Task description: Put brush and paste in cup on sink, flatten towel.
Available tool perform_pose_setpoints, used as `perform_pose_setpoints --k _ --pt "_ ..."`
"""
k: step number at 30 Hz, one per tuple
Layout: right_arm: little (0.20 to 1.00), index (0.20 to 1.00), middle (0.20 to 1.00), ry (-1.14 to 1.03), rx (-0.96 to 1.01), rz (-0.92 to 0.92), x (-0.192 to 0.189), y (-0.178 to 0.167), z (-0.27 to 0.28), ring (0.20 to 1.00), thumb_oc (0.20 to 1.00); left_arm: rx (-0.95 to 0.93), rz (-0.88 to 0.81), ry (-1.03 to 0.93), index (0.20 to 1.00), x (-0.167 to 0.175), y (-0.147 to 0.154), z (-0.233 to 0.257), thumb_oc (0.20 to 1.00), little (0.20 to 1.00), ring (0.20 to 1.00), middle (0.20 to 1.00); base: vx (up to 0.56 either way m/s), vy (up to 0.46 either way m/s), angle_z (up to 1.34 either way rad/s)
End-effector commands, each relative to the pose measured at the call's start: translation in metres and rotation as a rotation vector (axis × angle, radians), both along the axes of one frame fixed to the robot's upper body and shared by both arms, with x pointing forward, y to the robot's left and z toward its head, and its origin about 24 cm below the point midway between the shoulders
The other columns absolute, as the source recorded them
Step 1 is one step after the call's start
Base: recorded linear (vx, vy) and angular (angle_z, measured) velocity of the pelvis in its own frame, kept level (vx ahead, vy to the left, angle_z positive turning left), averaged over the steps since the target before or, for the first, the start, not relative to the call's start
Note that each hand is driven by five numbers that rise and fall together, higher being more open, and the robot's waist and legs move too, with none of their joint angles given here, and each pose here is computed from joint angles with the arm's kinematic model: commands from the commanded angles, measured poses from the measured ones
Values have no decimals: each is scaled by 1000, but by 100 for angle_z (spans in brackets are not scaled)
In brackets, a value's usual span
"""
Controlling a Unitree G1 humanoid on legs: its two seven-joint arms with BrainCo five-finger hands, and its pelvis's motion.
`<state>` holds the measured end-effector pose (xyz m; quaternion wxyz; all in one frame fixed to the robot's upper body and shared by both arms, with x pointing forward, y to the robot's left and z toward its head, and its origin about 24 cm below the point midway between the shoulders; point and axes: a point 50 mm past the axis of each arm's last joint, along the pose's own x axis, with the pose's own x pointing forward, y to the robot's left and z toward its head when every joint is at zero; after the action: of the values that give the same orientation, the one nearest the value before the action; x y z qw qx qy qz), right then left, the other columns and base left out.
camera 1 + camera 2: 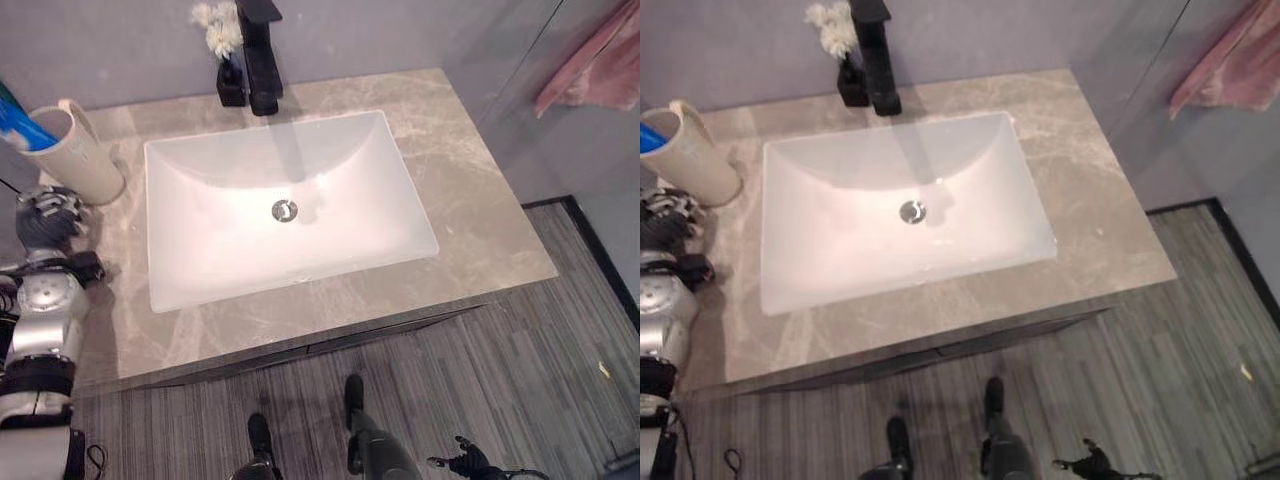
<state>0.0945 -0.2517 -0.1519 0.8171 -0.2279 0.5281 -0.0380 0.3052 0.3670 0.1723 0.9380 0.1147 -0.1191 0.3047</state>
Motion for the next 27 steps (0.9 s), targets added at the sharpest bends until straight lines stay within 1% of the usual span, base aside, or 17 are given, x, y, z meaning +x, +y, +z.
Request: perform_pose_setpoints --k 1,7,15,17,19,22,27 --pt "1000 1000 1000 -42 -8 15 20 -3 6 1000 1000 57 38 -46 200 6 7 30 200 200 200 200 0 0 0" --pt "1000 1000 1000 -92 22 42 31 7 8 1000 1000 107 63 -46 200 20 5 55 200 200 200 200 -4 0 1" --pt "1000 1000 1000 -128 52 54 35 15 10 1000 1000 124 104 -19 200 31 6 67 200 200 200 200 -9 -1 2" --pt "1000 1000 1000 -127 54 54 32 14 9 1000 1000 118 116 -2 200 34 7 67 200 200 200 200 0 0 0" --pt "1000 1000 1000 -123 56 32 27 11 8 1000 1000 153 162 14 200 36 12 80 200 200 200 200 2 -3 2" --pt "1000 1000 1000 -127 60 21 25 11 8 1000 1000 198 173 27 200 38 10 87 200 200 200 200 5 -5 4" --pt "1000 1000 1000 -91 51 21 16 9 5 1000 1000 246 205 72 200 38 12 84 200 200 200 200 0 0 0"
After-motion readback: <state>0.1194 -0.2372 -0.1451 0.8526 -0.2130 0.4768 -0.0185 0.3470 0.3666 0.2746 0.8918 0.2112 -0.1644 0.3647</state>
